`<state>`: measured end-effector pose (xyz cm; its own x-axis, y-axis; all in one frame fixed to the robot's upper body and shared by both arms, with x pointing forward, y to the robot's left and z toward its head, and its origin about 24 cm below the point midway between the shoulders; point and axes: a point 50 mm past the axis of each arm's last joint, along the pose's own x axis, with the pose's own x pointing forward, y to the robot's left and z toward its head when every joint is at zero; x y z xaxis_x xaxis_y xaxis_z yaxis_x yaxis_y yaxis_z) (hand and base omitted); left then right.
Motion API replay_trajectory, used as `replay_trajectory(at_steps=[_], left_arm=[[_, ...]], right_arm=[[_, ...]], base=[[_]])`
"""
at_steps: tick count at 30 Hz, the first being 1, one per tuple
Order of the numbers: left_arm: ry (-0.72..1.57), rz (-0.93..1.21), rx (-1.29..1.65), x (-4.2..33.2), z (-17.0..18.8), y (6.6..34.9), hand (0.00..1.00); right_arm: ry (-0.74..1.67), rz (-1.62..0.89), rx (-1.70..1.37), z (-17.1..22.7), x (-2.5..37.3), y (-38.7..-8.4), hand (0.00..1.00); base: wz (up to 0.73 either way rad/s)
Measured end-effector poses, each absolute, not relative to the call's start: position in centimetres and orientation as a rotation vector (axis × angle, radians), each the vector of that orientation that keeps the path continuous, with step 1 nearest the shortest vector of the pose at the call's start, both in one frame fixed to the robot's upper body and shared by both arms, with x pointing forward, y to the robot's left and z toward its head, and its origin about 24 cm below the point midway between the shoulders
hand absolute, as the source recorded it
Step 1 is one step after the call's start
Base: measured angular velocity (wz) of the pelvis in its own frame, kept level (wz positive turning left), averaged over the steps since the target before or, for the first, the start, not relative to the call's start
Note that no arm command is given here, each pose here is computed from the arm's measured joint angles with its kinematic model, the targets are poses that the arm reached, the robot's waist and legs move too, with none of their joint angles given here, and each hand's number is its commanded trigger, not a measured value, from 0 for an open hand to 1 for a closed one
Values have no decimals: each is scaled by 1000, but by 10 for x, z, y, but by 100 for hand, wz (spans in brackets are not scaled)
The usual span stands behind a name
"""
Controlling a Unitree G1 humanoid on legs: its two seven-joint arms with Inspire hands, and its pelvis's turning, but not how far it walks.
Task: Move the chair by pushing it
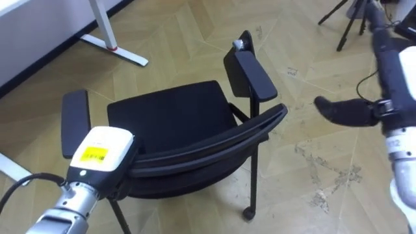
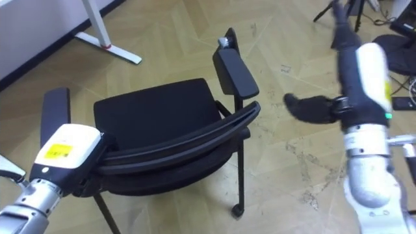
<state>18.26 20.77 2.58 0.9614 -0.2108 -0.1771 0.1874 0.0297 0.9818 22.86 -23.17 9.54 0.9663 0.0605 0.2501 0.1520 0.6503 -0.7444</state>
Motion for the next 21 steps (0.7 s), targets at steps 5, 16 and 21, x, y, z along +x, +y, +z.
replay_trajectory(at_steps=[5, 16, 21], left_arm=[[-49, -320, 1515, 185, 27, 207, 100], [-118, -395, 1544, 190, 30, 216, 100], [-122, -399, 1551, 191, 31, 215, 100]], right_arm=[[-271, 74, -983, 93, 228, -224, 0], [-196, 391, -1305, 64, 220, -210, 0], [-166, 452, -1393, 61, 219, -213, 0]], base=[[6], [4], [5]])
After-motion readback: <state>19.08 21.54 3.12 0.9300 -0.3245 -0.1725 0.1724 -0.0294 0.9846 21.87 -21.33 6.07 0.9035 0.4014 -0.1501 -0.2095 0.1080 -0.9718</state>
